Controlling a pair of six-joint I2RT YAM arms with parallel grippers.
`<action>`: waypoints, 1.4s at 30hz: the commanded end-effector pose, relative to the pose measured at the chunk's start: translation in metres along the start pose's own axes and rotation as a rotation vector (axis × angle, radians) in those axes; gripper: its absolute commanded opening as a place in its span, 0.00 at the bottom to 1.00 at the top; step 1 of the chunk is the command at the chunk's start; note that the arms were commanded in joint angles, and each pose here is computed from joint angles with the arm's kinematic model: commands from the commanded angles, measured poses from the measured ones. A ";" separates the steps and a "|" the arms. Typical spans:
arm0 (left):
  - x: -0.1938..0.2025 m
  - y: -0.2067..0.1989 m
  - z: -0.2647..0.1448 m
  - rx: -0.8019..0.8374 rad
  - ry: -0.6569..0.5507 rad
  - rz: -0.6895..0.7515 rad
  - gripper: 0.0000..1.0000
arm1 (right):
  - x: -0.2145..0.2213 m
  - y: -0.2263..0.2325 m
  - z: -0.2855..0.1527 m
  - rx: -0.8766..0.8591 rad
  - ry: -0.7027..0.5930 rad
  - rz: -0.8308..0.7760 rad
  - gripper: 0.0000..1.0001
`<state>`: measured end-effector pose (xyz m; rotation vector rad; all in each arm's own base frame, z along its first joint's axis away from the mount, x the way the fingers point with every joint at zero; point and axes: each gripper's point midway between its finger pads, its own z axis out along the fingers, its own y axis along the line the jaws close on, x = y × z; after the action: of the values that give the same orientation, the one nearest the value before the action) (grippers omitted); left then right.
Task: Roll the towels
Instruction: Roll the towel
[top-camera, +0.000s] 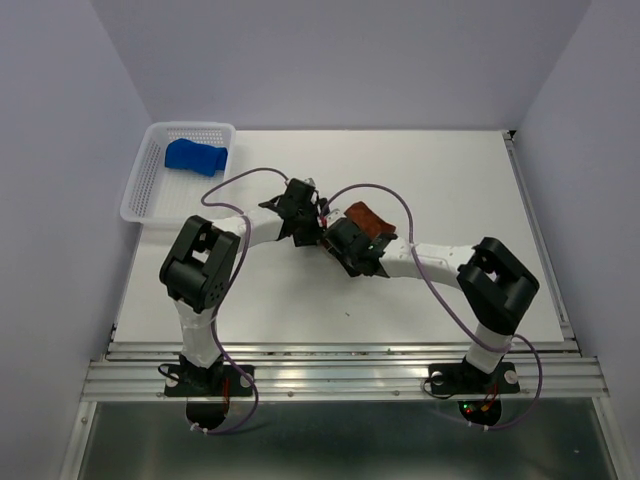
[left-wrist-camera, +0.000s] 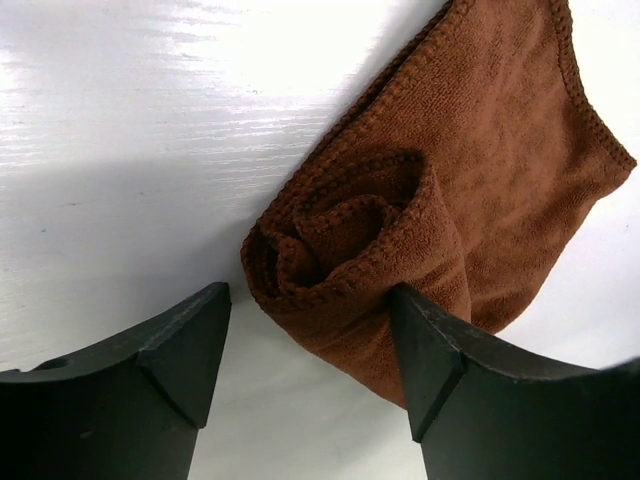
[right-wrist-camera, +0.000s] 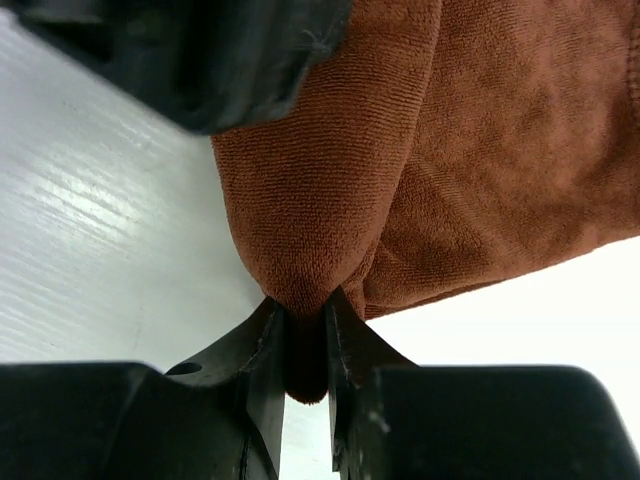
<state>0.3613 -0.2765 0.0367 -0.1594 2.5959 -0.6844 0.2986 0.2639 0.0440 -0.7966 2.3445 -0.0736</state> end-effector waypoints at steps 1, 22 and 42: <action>0.006 0.009 -0.017 -0.022 0.021 0.017 0.79 | 0.007 0.016 0.006 -0.139 0.038 0.247 0.01; 0.041 -0.033 -0.059 0.337 0.011 -0.112 0.99 | -0.026 0.047 -0.070 -1.072 0.046 0.776 0.01; 0.051 0.001 -0.032 -0.131 0.061 -0.081 0.00 | 0.005 0.024 -0.062 -0.788 0.008 0.543 0.52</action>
<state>0.3026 -0.3034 0.0462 -0.2240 2.6392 -0.8457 0.2454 0.2832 0.0629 -0.2359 2.5976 1.3453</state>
